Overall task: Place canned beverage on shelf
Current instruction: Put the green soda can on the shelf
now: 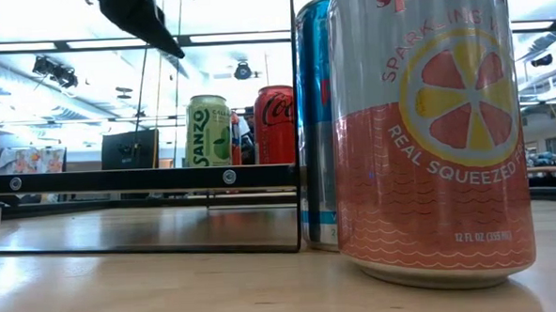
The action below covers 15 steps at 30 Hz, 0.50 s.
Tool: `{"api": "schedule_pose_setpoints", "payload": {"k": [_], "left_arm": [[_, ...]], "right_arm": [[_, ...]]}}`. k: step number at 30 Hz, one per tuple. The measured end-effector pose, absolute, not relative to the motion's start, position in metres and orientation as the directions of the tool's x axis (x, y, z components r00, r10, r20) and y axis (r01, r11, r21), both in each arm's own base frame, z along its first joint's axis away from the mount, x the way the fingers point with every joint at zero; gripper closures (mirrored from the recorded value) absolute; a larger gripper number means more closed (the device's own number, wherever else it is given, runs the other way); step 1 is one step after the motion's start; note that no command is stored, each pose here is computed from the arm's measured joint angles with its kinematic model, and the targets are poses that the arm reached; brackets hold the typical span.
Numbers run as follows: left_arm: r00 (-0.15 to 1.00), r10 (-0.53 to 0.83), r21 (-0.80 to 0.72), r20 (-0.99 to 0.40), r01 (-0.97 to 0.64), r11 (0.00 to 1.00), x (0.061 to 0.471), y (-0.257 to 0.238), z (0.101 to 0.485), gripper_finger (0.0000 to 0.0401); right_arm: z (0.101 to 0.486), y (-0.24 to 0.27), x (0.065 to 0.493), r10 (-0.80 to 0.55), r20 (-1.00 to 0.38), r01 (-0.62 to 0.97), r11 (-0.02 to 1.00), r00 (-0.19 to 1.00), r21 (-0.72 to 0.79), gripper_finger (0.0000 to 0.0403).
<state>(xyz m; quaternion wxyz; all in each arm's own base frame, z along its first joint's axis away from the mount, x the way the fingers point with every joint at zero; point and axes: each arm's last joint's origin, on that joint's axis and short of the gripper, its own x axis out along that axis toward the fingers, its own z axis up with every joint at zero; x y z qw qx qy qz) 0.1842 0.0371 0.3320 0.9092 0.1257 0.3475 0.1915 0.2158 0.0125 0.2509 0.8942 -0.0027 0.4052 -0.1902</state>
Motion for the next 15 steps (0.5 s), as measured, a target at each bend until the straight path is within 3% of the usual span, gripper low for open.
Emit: {"api": "schedule_pose_setpoints", "payload": {"k": [4,10,15], "left_arm": [[0.68,0.441,0.375,-0.586,-0.255,0.891,0.183,0.044,0.332,0.0058],[0.712,0.398,0.364,-0.578,-0.211,0.907,0.184,0.048,0.334,0.0058],[0.731,0.396,0.395,-0.556,-0.186,0.899,0.186,0.048,0.336,0.0058]], "right_arm": [[0.259,0.008,0.216,-0.333,-0.738,0.336,0.929,0.587,-0.152,0.0004],[0.249,0.006,0.208,-0.339,-0.812,0.372,0.913,0.474,-0.164,0.0003],[0.249,0.007,0.206,-0.318,-0.821,0.397,0.91,0.475,-0.122,0.0003]]}}
